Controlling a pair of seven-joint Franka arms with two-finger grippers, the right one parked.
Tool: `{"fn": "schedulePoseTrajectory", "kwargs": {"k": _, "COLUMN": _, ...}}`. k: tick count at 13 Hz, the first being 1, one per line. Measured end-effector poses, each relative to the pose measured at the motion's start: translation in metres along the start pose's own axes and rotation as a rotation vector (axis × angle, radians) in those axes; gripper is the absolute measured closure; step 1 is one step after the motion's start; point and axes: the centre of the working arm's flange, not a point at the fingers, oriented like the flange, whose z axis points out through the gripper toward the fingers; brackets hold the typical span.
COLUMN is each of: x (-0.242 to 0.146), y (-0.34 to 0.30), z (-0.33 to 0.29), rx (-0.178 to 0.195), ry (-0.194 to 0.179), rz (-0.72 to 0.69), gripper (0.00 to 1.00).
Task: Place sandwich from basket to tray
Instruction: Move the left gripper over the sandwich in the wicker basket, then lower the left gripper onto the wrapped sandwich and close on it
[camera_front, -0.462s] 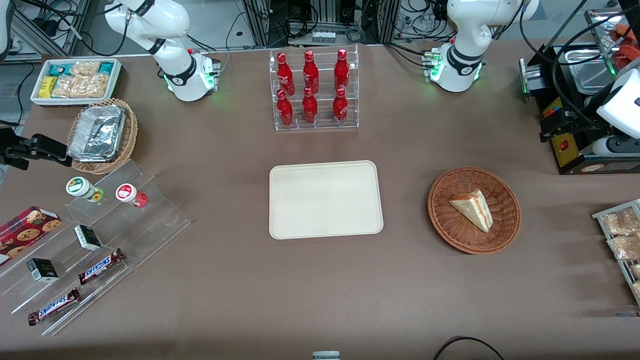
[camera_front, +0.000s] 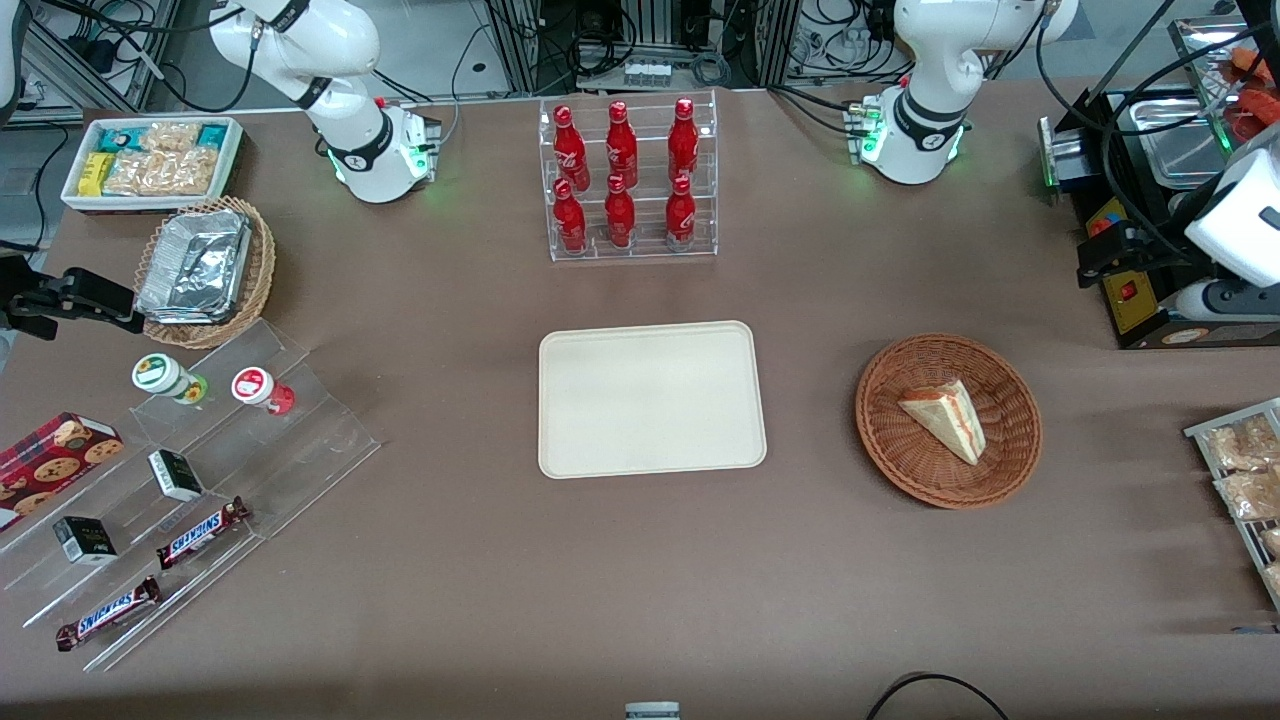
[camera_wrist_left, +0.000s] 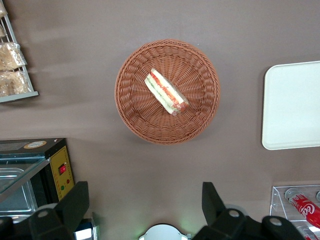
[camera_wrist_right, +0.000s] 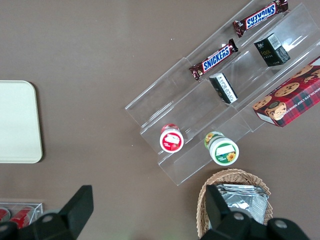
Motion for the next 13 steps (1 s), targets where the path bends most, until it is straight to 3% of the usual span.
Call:
{"fn": "schedulePoseTrajectory", "kwargs": {"k": 3, "x": 0.029, "y": 0.004, "z": 0.048, "rx": 0.0, "ry": 0.02, "rz": -0.026, "gripper": 0.0}}
{"fn": "schedulePoseTrajectory", "kwargs": {"k": 6, "x": 0.049, "y": 0.019, "z": 0.11, "rx": -0.004, "ry": 0.059, "rz": -0.139, "gripper": 0.0}}
{"fn": "schedulePoseTrajectory", "kwargs": {"k": 10, "x": 0.055, "y": 0.039, "z": 0.184, "rx": -0.028, "ry": 0.129, "rz": -0.338, "gripper": 0.0}}
{"fn": "schedulePoseTrajectory", "kwargs": {"k": 13, "x": 0.049, "y": 0.041, "z": 0.225, "rx": -0.048, "ry": 0.158, "rz": -0.46, "gripper": 0.0}}
